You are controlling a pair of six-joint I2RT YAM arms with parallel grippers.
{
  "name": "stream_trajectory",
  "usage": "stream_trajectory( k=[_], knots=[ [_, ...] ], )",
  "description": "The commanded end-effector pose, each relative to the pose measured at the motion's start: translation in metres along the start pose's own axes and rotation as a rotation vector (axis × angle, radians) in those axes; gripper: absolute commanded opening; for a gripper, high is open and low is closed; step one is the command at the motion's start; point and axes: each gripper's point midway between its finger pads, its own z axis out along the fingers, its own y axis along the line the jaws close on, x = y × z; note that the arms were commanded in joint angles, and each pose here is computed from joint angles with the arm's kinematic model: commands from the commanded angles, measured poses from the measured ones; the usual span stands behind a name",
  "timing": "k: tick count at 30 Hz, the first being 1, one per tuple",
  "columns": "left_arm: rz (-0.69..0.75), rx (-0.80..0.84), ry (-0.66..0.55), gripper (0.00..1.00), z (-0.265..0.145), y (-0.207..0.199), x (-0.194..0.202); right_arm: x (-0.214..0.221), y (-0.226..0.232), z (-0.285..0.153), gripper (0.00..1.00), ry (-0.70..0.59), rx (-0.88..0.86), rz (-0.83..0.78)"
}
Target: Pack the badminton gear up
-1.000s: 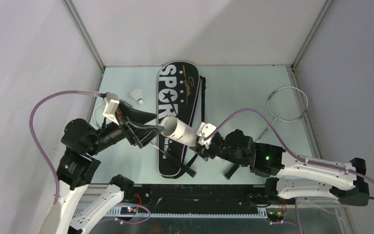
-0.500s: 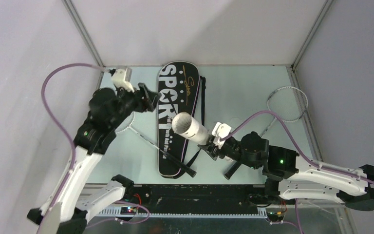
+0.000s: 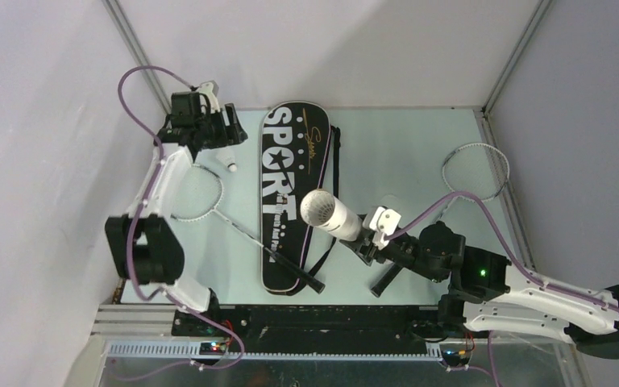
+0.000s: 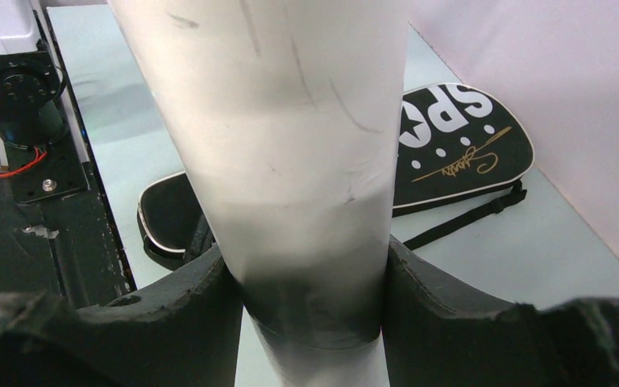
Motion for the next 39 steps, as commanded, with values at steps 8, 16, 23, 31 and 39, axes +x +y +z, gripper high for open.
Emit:
stream_trajectory(
  k=[8,16,23,31,39],
  knots=[
    [-0.010,0.004,0.175,0.78,0.090,0.074,0.004,-0.023,-0.005,-0.014,0.35,-0.092,-0.013,0.007],
    [-0.129,0.058,0.164,0.76,0.132,0.105,-0.009,-0.012,-0.008,-0.011,0.34,-0.047,0.008,0.008],
    [-0.170,0.104,0.223,0.76,0.160,0.112,0.008,-0.006,-0.008,-0.007,0.34,-0.018,0.018,0.008],
    [-0.179,0.149,0.285,0.59,0.157,0.105,0.024,-0.003,-0.008,-0.002,0.34,-0.015,0.024,0.022],
    [-0.154,0.128,0.272,0.06,0.134,0.100,0.016,-0.001,-0.006,-0.002,0.34,-0.010,0.025,0.061]
  ],
)
